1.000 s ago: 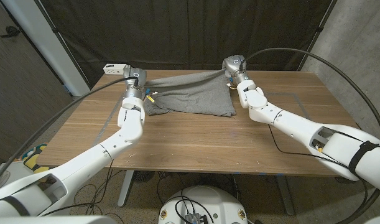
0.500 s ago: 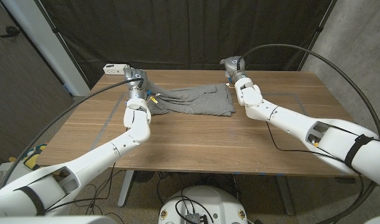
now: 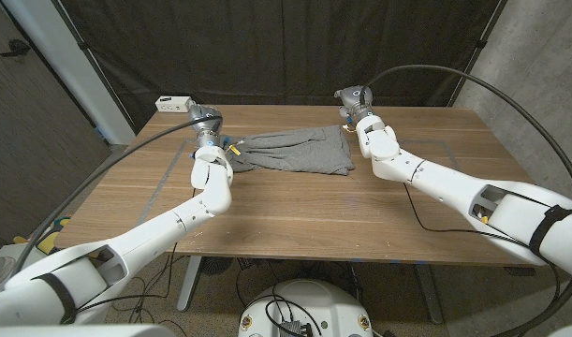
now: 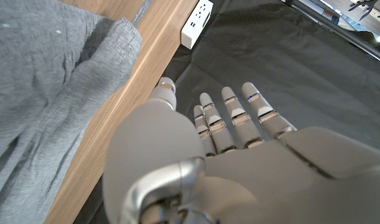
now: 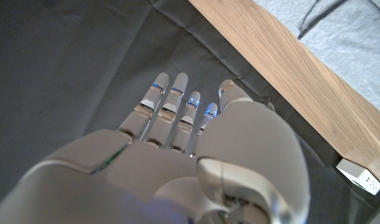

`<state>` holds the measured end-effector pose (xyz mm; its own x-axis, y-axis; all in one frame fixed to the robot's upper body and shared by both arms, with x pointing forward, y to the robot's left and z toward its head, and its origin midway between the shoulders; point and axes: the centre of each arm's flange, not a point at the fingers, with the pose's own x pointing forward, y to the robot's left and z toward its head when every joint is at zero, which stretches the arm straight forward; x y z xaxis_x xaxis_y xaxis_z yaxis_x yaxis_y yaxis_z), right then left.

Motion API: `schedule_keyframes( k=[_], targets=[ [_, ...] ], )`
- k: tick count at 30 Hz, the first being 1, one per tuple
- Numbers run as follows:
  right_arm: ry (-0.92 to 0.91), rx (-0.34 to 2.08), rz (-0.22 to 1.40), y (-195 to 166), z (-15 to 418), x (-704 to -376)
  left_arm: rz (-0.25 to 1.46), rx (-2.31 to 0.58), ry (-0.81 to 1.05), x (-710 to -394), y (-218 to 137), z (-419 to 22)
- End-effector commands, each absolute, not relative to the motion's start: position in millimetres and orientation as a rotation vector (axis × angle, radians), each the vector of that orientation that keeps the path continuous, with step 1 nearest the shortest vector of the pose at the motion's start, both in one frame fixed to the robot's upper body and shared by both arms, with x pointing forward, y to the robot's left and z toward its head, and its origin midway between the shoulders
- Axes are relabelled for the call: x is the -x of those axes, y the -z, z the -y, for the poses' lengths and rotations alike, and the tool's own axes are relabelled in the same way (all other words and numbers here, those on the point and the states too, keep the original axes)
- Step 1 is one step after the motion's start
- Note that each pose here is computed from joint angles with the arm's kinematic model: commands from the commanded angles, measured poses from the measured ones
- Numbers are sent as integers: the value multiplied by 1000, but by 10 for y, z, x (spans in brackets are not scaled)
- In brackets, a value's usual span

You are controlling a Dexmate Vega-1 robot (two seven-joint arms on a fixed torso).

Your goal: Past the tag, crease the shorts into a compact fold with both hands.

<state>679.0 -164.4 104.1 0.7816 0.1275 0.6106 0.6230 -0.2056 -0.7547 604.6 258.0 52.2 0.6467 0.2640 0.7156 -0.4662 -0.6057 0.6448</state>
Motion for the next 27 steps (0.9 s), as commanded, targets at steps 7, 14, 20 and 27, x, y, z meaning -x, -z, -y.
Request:
schedule_keyframes(
  k=[7,14,20,27],
  targets=[
    [461,1610,651,-825,1667,-6466,295,-1849,-978,-5772,-522,-2555],
    [426,1572,660,-731,1630,-6360,352,-1727,-884,-5580,-542,-2621],
    [406,1559,671,-680,1612,-6285,336,-1702,-833,-5494,-545,-2691],
    [374,1502,666,-599,1626,-6210,329,-1636,-746,-5432,-535,-2794]
  ],
)
